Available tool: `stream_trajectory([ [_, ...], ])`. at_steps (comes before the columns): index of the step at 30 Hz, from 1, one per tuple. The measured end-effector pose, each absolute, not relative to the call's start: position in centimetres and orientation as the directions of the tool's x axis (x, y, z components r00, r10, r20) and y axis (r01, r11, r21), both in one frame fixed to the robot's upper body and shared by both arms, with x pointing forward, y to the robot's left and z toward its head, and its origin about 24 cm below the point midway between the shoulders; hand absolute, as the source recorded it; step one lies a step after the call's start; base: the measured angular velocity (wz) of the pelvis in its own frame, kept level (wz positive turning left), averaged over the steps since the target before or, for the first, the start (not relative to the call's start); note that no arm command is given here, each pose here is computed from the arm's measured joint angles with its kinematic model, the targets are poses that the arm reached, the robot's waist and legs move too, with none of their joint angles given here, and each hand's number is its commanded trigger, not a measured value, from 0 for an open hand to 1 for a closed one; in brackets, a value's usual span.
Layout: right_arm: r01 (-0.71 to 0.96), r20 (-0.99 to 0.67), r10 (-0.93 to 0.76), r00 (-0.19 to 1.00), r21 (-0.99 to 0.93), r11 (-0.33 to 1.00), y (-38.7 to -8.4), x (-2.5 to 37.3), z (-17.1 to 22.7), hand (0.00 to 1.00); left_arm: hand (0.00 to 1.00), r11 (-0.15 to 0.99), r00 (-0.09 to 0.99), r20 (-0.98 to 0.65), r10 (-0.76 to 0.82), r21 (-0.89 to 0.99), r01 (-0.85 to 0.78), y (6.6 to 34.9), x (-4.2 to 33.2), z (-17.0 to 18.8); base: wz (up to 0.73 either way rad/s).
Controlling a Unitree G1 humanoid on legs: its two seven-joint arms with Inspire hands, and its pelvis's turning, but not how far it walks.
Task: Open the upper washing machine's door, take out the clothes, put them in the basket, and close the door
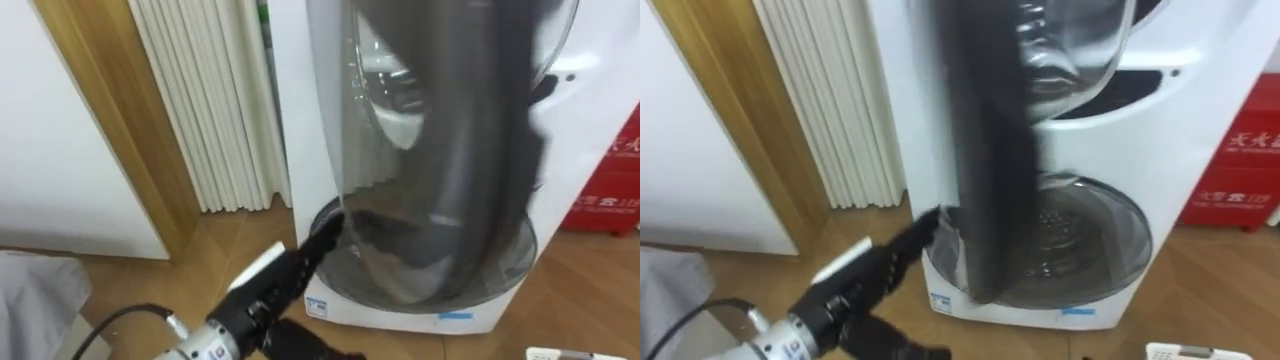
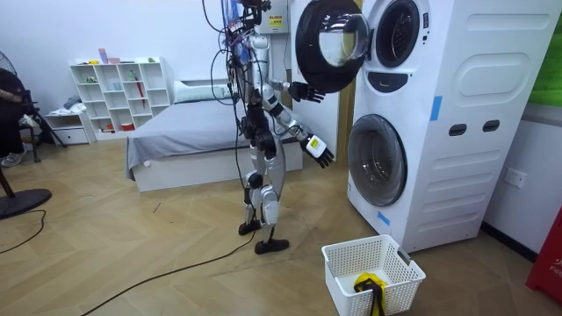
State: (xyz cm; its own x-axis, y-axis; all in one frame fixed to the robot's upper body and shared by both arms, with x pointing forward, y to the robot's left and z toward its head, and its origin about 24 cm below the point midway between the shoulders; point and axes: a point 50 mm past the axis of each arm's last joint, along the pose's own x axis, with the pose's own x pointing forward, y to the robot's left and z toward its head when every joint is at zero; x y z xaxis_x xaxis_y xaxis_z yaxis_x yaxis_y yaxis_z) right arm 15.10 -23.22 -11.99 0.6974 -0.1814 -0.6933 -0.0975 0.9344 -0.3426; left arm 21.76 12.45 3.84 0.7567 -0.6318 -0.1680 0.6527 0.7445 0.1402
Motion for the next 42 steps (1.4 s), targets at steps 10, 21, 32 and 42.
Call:
stream_trajectory([
  [10, -0.101, -0.692, -0.176, 0.7, -0.34, 0.935, -23.0, 15.1, -12.0, 0.0, 0.0, 0.701, 0.697, -0.195, -0.69, 0.062, 0.711, 11.8, 20.1, 2.6, -0.09],
  [21, -0.083, -0.68, -0.188, 0.709, -0.344, 0.935, -22.7, 15.3, -11.9, 0.0, 0.0, 0.748, 0.718, -0.291, -0.633, 0.014, 0.664, 12.7, 19.3, 0.1, -0.16],
  [32, -0.133, -0.681, -0.154, 0.716, -0.35, 0.927, -20.8, 15.0, -12.3, 0.0, 0.0, 0.865, 0.775, -0.432, -0.461, -0.024, 0.501, 13.6, 18.5, -4.4, -0.12],
  [42, -0.128, -0.742, -0.176, 0.646, -0.333, 0.934, -21.0, 12.6, -13.5, 0.0, 0.0, 0.958, 0.598, -0.794, -0.11, 0.074, 0.275, 19.1, 11.2, -13.2, -0.06],
])
